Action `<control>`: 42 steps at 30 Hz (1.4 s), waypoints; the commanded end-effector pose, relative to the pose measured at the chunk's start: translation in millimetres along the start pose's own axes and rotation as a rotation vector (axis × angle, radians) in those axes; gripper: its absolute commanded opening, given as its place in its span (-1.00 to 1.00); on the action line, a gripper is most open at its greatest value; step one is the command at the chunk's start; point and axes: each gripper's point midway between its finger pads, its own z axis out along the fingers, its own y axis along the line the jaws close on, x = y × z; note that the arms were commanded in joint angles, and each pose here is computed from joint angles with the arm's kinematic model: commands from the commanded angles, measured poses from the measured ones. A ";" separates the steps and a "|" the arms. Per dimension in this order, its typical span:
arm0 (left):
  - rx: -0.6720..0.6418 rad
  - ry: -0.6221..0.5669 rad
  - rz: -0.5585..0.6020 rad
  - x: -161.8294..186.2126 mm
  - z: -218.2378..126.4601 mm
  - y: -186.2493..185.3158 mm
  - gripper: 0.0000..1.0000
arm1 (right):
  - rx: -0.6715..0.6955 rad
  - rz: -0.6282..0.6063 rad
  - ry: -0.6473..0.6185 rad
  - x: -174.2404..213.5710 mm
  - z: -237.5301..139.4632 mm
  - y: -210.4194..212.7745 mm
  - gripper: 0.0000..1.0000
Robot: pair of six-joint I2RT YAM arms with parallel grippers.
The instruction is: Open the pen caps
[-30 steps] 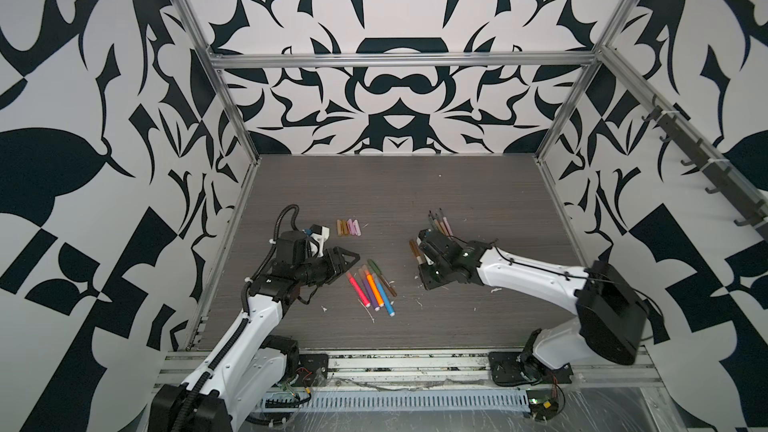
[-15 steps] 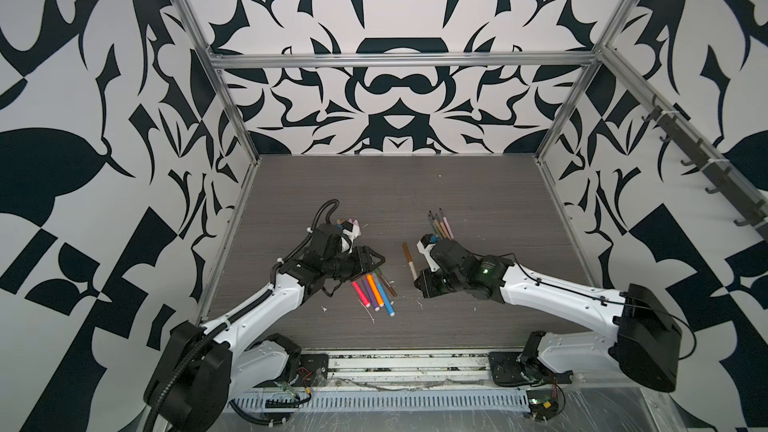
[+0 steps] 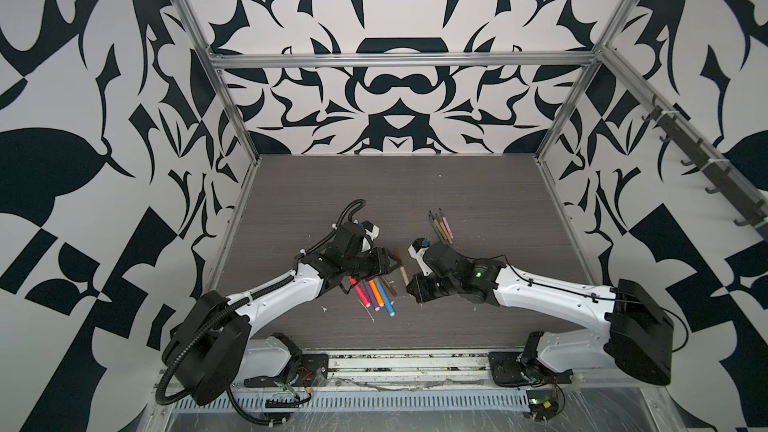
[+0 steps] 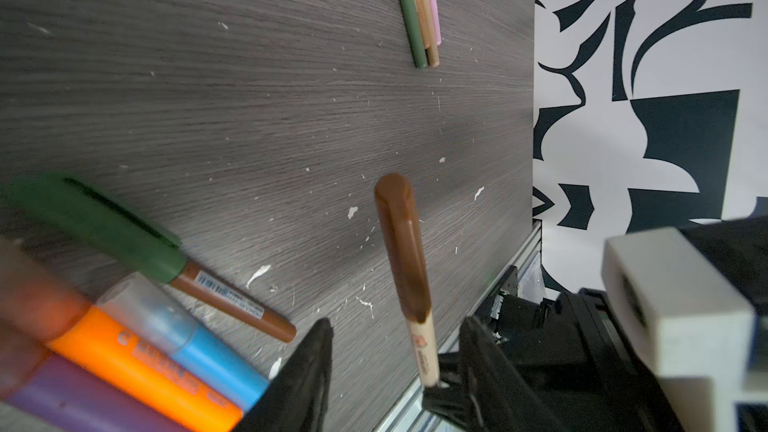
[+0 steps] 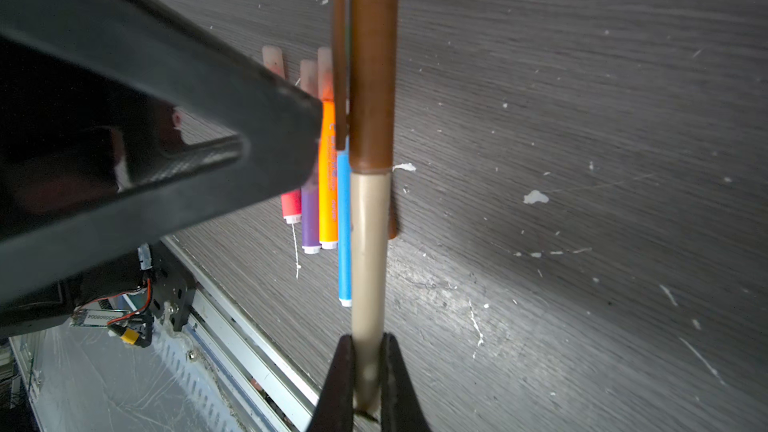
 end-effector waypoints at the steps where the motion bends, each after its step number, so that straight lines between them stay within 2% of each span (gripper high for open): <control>1: 0.004 -0.024 0.009 -11.3 4.3 -7.1 0.05 | -0.070 -0.003 -0.048 -13.6 -11.3 21.7 -1.00; 10: 0.004 0.005 0.024 -17.8 13.6 -18.7 0.03 | -0.087 -0.005 -0.039 -10.2 -12.2 25.3 -1.00; 12: 0.004 0.010 0.029 -18.0 13.6 -19.8 -0.07 | -0.084 -0.002 -0.040 -10.2 -12.8 24.8 -1.00; 16: 0.002 0.026 0.036 -16.9 14.0 -21.3 -0.40 | -0.079 -0.001 -0.045 -10.0 -15.9 23.9 -1.00; 22: 0.009 0.033 0.041 -14.8 13.0 -23.1 -0.72 | -0.066 -0.008 -0.067 -12.5 -23.7 22.3 -0.96; 25: 0.000 0.024 0.050 -15.7 8.8 -23.9 -0.84 | -0.061 -0.018 -0.077 -12.8 -28.2 21.7 -0.49; 29: -0.010 0.017 0.071 -16.3 0.0 -28.2 -0.97 | -0.045 -0.029 -0.126 -18.1 -41.4 19.0 -0.13; 32: -0.002 -0.006 0.094 -19.5 -7.6 -34.6 -0.98 | -0.016 -0.003 -0.196 -26.6 -56.1 14.1 0.30; 35: 0.006 -0.024 0.102 -22.2 -12.2 -39.0 -0.98 | -0.066 0.084 -0.314 -35.9 -71.2 13.1 0.54; 37: 0.013 -0.029 0.104 -23.6 -13.6 -42.3 -0.98 | -0.149 0.114 -0.395 -39.3 -80.7 14.9 0.64; 38: 0.015 -0.027 0.103 -23.7 -13.3 -42.9 -0.99 | -0.159 0.140 -0.419 -38.3 -82.8 10.0 0.86; 39: 0.019 -0.026 0.103 -24.1 -13.6 -44.5 -0.99 | -0.147 0.195 -0.447 -36.3 -85.3 -0.1 0.96; 40: 0.020 -0.027 0.103 -24.7 -13.5 -45.3 -0.99 | -0.137 0.234 -0.467 -33.7 -86.7 -8.8 0.96; 42: 0.023 -0.026 0.101 -25.6 -13.4 -46.9 -0.99 | -0.176 0.215 -0.527 -32.9 -91.3 -12.7 0.94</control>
